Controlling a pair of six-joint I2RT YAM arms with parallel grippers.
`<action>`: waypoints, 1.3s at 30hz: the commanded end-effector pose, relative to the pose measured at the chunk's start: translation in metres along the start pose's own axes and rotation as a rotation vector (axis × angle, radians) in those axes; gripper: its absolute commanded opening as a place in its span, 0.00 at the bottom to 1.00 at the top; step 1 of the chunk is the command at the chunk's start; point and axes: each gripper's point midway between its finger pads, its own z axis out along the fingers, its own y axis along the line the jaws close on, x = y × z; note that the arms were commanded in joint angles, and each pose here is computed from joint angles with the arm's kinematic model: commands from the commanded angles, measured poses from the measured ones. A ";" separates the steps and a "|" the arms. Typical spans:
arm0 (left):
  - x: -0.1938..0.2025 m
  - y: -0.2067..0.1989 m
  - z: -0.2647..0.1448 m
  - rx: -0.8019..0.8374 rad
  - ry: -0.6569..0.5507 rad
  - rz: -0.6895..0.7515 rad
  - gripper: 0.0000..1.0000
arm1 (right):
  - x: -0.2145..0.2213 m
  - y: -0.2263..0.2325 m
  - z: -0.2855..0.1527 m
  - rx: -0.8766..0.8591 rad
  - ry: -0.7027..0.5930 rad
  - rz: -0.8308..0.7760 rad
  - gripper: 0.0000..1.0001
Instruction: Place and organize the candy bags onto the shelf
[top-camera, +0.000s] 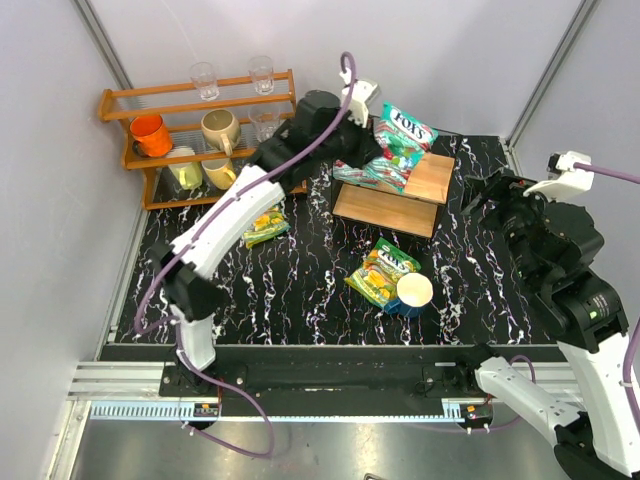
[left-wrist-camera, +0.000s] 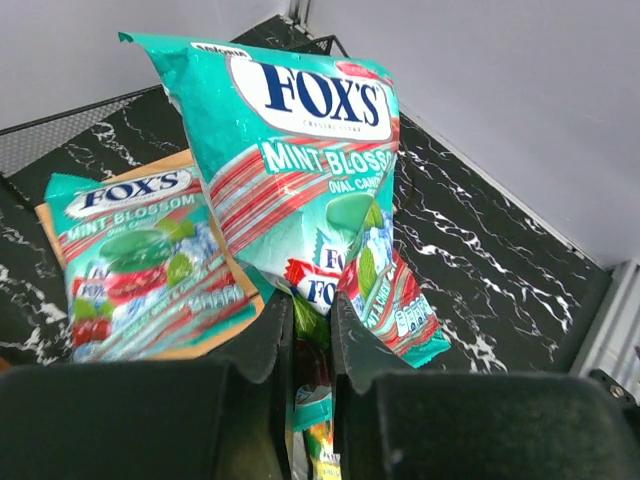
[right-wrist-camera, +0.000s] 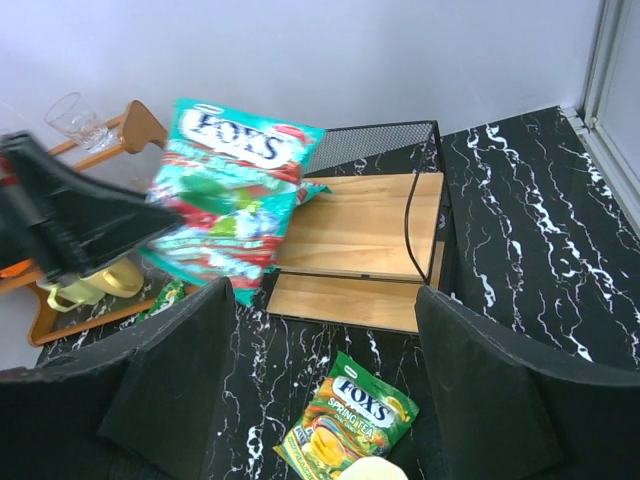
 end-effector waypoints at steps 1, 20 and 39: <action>-0.016 0.000 0.034 0.026 -0.045 -0.029 0.00 | -0.015 -0.007 -0.009 0.031 -0.041 0.009 0.83; 0.017 0.033 0.128 0.055 -0.105 -0.222 0.03 | -0.020 -0.016 -0.014 0.063 -0.056 -0.030 0.85; 0.038 0.016 0.164 0.158 -0.098 -0.300 0.05 | -0.009 -0.021 -0.011 0.081 -0.040 -0.043 0.86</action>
